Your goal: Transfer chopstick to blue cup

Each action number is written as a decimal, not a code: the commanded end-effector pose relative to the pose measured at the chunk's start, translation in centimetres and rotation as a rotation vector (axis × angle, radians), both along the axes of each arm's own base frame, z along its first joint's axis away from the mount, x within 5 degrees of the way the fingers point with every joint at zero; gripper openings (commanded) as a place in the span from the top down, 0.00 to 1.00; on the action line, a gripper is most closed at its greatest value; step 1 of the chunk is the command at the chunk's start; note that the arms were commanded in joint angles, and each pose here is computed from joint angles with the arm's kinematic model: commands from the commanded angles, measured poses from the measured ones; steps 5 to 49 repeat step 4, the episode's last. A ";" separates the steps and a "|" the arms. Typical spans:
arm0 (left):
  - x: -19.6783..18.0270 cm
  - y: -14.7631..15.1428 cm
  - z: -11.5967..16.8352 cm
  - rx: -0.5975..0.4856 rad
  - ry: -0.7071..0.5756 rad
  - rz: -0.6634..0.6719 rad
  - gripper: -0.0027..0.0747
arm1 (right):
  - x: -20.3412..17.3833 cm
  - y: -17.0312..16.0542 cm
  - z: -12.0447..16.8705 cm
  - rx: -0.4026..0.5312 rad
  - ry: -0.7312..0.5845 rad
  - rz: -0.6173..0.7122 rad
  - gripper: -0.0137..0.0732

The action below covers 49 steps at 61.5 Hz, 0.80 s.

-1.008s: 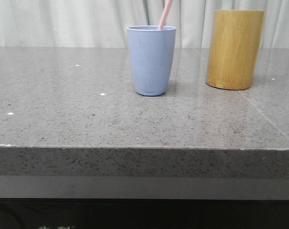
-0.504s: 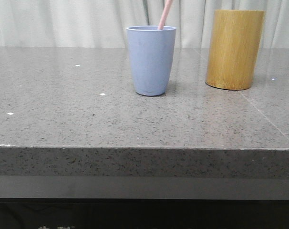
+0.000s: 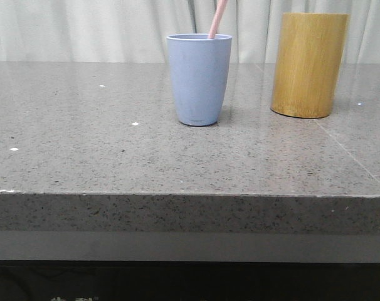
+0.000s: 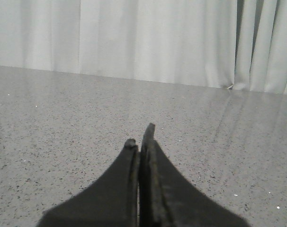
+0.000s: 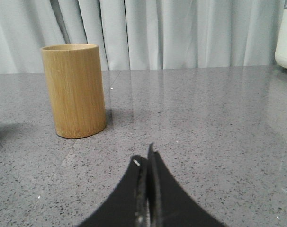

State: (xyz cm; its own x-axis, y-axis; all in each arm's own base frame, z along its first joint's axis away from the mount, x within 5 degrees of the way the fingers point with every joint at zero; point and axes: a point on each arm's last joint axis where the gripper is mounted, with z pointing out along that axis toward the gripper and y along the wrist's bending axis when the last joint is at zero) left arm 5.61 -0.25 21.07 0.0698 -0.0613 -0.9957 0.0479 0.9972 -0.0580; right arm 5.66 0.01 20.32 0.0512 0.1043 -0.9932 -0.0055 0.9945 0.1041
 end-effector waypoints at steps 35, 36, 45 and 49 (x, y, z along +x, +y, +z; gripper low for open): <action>-0.2 0.1 0.4 -0.021 -0.083 0.007 0.99 | -0.3 -0.1 1.0 -0.009 -0.105 -0.014 0.92; -0.2 0.1 0.4 -0.021 -0.083 0.007 0.99 | -0.3 -0.1 1.0 -0.009 -0.105 -0.014 0.92; -0.2 0.1 0.4 -0.021 -0.083 0.007 0.99 | -0.3 -0.1 1.0 -0.009 -0.105 -0.014 0.92; -0.2 0.1 0.4 -0.021 -0.083 0.007 0.99 | -0.3 -0.1 1.0 -0.009 -0.105 -0.014 0.92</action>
